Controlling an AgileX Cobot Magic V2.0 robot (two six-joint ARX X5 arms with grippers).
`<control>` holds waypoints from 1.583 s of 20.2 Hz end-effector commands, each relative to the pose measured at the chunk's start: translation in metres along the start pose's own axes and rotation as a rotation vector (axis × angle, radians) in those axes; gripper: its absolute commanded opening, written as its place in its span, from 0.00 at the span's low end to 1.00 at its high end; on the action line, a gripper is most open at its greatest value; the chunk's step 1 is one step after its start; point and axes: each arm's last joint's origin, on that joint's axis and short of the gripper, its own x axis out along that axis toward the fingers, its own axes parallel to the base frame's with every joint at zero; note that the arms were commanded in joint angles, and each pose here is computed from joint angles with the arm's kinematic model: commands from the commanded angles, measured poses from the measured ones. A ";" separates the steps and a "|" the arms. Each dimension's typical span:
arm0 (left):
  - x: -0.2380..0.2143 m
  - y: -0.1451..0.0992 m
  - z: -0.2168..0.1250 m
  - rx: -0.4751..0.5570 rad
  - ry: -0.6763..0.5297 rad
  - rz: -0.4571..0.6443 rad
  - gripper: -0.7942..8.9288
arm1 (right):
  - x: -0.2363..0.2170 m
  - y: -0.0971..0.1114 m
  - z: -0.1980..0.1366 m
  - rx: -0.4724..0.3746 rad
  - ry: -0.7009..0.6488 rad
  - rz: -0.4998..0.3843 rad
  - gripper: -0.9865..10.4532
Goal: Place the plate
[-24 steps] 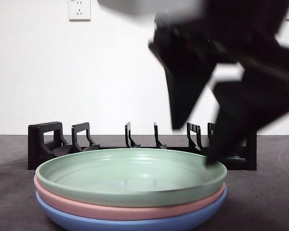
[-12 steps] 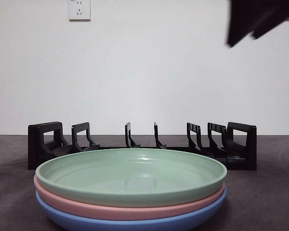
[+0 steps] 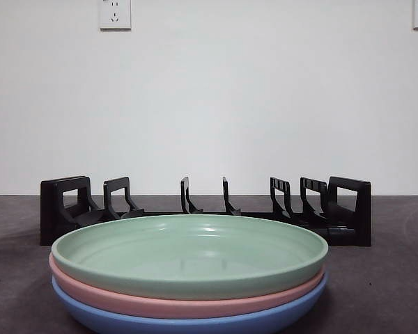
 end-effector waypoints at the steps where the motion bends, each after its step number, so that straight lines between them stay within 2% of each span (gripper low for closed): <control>1: -0.003 -0.001 0.003 0.009 -0.013 -0.006 0.09 | -0.001 0.001 0.001 0.002 0.009 0.012 0.10; 11: -0.004 -0.001 0.002 0.022 -0.014 -0.005 0.09 | -0.001 0.000 0.003 0.014 -0.015 -0.001 0.10; 13: -0.002 0.000 0.003 0.100 -0.105 -0.009 0.09 | -0.001 0.000 0.003 0.014 -0.016 -0.001 0.10; 17: 0.022 0.014 -0.013 0.256 -0.460 0.023 0.09 | -0.001 0.000 0.003 0.014 -0.016 -0.001 0.10; 20: 0.046 0.030 -0.048 0.261 -0.578 0.065 0.09 | -0.001 0.000 0.003 0.014 -0.015 -0.001 0.10; 24: 0.071 0.046 -0.088 0.241 -0.575 0.104 0.09 | -0.001 0.000 0.003 0.014 -0.016 -0.001 0.10; 32: 0.081 0.054 -0.102 0.212 -0.581 0.159 0.09 | -0.001 0.000 0.003 0.015 -0.016 -0.001 0.10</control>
